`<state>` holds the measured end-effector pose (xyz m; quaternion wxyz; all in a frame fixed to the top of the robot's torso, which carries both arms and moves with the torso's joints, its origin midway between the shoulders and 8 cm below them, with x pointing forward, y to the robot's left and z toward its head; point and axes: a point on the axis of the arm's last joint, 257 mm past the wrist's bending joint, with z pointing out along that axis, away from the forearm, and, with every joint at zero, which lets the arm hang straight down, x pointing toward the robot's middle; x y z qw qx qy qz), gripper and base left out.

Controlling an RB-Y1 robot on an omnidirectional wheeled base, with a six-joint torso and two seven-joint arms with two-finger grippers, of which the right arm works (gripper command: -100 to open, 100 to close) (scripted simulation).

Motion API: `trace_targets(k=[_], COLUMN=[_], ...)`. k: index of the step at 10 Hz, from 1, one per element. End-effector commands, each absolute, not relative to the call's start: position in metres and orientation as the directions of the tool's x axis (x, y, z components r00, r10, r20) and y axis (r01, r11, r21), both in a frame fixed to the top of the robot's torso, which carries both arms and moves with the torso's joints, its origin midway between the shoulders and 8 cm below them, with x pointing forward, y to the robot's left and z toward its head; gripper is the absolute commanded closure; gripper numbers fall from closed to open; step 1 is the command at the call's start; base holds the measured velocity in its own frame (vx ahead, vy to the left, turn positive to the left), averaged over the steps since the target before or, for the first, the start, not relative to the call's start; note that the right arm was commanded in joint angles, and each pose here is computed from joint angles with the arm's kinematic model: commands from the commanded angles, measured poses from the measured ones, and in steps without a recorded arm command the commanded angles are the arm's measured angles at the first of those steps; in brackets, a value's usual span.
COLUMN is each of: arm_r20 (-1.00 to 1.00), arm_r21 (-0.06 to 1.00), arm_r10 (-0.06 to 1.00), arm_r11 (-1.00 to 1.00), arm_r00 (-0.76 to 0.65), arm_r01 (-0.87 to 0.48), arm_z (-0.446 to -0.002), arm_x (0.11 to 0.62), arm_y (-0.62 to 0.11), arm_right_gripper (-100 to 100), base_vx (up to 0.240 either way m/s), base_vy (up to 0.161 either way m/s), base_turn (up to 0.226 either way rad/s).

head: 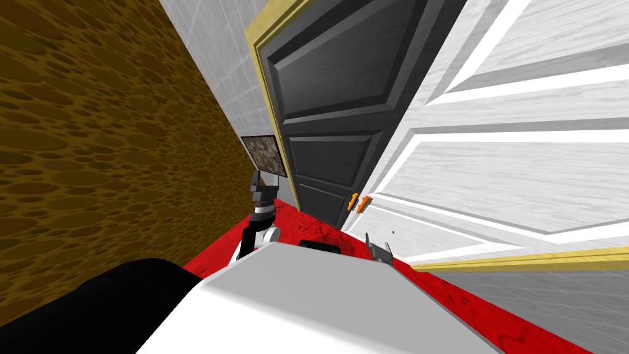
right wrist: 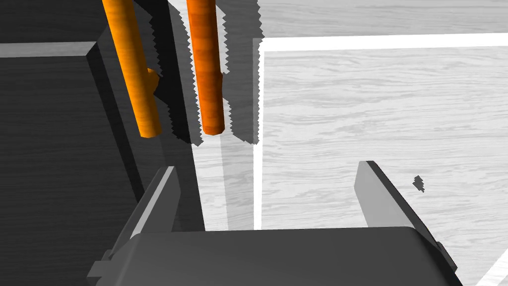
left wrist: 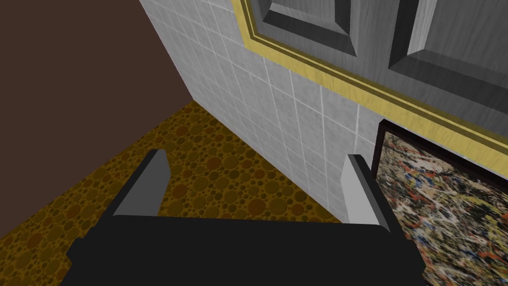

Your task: Pull the door open

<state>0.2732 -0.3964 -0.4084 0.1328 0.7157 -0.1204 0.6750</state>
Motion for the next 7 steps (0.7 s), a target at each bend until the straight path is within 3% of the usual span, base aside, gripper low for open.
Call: trace_targets(k=[1, 4, 7], arm_r20=[0.999, 1.0, 0.998], arm_r21=[0.014, 0.004, 0.028], arm_r10=[0.003, 0.001, 0.007], arm_r11=[-0.944, -0.949, -0.938], arm_r00=[0.033, 0.01, 0.06], arm_r01=[-0.329, -0.314, -0.344], arm_z=[-0.402, -0.393, -0.407], arm_x=[0.285, 0.295, 0.271], arm_y=[-0.383, -0.374, -0.391], arm_right_gripper=[-100, -100, -100], base_vx=[0.204, 0.166, -0.124], base_vy=[-0.031, -0.012, 0.025], base_turn=[0.029, 0.031, -0.069])
